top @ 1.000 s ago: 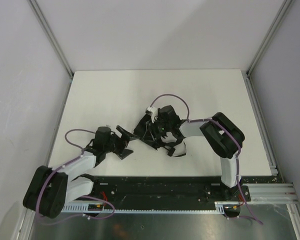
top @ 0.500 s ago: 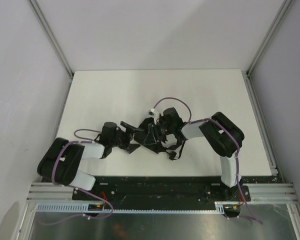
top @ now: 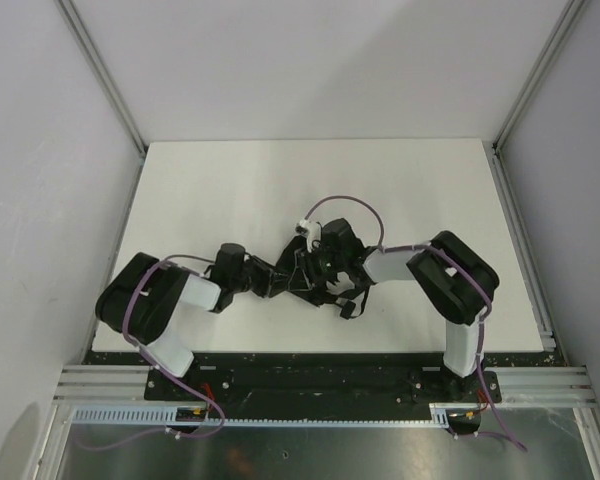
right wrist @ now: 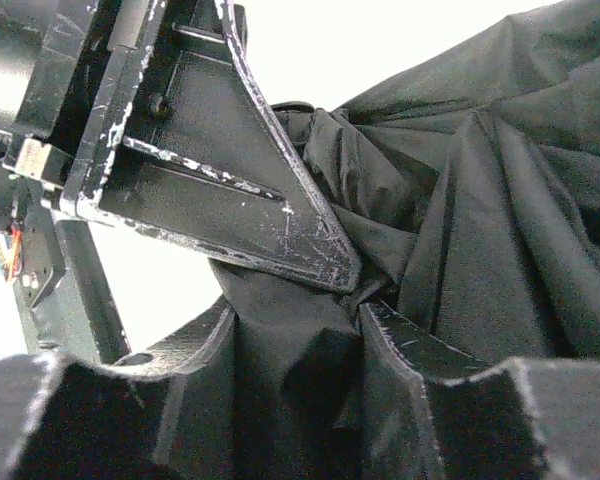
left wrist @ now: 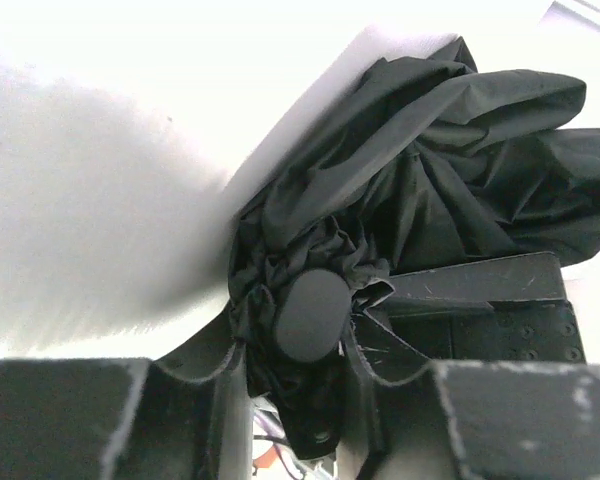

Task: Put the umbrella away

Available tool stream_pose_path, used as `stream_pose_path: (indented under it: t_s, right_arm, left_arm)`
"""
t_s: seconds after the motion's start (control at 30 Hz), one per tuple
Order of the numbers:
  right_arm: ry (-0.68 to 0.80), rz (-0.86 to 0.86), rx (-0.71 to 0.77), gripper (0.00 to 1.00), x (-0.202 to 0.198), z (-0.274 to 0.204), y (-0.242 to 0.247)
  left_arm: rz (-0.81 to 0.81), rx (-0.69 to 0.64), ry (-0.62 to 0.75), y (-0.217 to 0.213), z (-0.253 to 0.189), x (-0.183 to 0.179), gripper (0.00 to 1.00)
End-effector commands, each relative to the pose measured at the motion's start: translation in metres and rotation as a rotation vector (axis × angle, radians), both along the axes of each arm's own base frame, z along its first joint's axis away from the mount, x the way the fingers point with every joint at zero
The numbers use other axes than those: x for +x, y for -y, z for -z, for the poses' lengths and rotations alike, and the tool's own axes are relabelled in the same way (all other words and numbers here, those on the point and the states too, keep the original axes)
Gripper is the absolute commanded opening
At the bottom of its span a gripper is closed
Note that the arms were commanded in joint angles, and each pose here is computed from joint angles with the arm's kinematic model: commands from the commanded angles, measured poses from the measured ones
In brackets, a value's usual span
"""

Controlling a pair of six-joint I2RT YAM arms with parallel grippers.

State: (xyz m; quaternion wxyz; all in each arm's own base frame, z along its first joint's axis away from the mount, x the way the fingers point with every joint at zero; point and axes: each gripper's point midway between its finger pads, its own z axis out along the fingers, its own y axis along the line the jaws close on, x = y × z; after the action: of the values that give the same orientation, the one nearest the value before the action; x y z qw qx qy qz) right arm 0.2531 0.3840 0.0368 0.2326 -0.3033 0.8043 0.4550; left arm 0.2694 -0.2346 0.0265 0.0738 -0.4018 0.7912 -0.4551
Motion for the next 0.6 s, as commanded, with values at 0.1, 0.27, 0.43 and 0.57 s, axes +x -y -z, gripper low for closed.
stream_pose_path:
  t_s: [0.1, 0.27, 0.43, 0.57]
  right_arm:
    - [-0.104, 0.259, -0.243, 0.81, -0.034, -0.035, 0.064]
    - [-0.152, 0.601, -0.273, 0.97, -0.029, -0.065, 0.139]
    - [-0.399, 0.843, -0.146, 0.99, -0.044, -0.062, 0.178]
    - [-0.553, 0.931, 0.083, 0.99, -0.047, -0.067, 0.17]
  left_arm:
    - [0.018, 0.112, 0.127, -0.01, 0.01, 0.005, 0.0]
    - [0.076, 0.07, 0.299, -0.002, -0.02, 0.009, 0.0]
    - [0.087, -0.018, 0.485, 0.005, -0.059, 0.011, 0.0]
    - [0.085, -0.058, 0.597, 0.006, -0.081, 0.009, 0.0]
